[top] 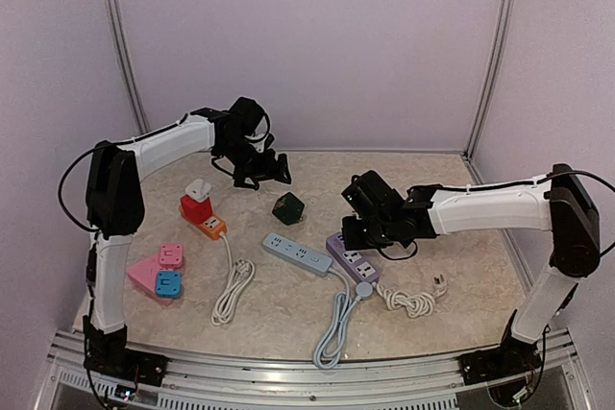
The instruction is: Pull the plug off the socket
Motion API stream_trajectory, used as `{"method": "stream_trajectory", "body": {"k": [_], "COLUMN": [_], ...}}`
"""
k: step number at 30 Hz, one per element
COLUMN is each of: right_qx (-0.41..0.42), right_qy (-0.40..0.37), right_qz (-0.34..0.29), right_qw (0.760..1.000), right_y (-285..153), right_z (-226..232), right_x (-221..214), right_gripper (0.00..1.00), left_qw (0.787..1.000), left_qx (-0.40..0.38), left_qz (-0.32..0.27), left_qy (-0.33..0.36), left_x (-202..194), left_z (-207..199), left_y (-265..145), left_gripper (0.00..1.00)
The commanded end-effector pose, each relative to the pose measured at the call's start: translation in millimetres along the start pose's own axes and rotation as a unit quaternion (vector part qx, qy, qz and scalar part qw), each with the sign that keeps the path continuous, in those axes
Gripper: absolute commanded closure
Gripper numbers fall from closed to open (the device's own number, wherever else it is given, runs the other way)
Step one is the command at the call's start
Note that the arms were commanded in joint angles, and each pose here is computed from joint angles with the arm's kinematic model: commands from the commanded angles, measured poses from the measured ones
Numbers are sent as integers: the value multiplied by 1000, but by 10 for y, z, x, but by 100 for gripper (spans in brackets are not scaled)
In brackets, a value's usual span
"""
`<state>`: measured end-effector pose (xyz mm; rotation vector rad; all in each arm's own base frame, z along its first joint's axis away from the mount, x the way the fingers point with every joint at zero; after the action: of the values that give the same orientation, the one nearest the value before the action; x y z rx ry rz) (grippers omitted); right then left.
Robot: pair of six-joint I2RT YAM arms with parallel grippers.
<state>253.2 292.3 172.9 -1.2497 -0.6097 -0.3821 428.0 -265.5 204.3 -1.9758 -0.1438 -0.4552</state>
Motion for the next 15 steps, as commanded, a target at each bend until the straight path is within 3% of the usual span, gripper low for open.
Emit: {"method": "stream_trajectory", "body": {"k": [1, 8, 15], "right_qx": [7, 8, 8], "right_qy": [-2, -4, -4], "right_qz": [1, 7, 11], "right_qw": [1000, 1000, 1000], "right_y": [44, 86, 82], "right_z": [49, 61, 47], "right_x": [47, 28, -10], "right_gripper": [93, 93, 93], "left_qw": [999, 998, 998], "left_qx": [20, 35, 50], "left_qz": [24, 45, 47], "left_qy": [21, 34, 2], "left_x": [-175, -326, -284], "left_z": [-38, -172, -1], "left_y": [50, 256, 426], "left_gripper": [11, 28, 50]}}
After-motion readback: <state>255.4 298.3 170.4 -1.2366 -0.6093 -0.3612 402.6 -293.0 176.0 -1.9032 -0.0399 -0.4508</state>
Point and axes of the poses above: each gripper's point midway between its finger pads, its own y axis out along the fingers, its own z axis along the line the jaws close on, x = y × z, the point moved 9 cm from there along -y, back along the fingers
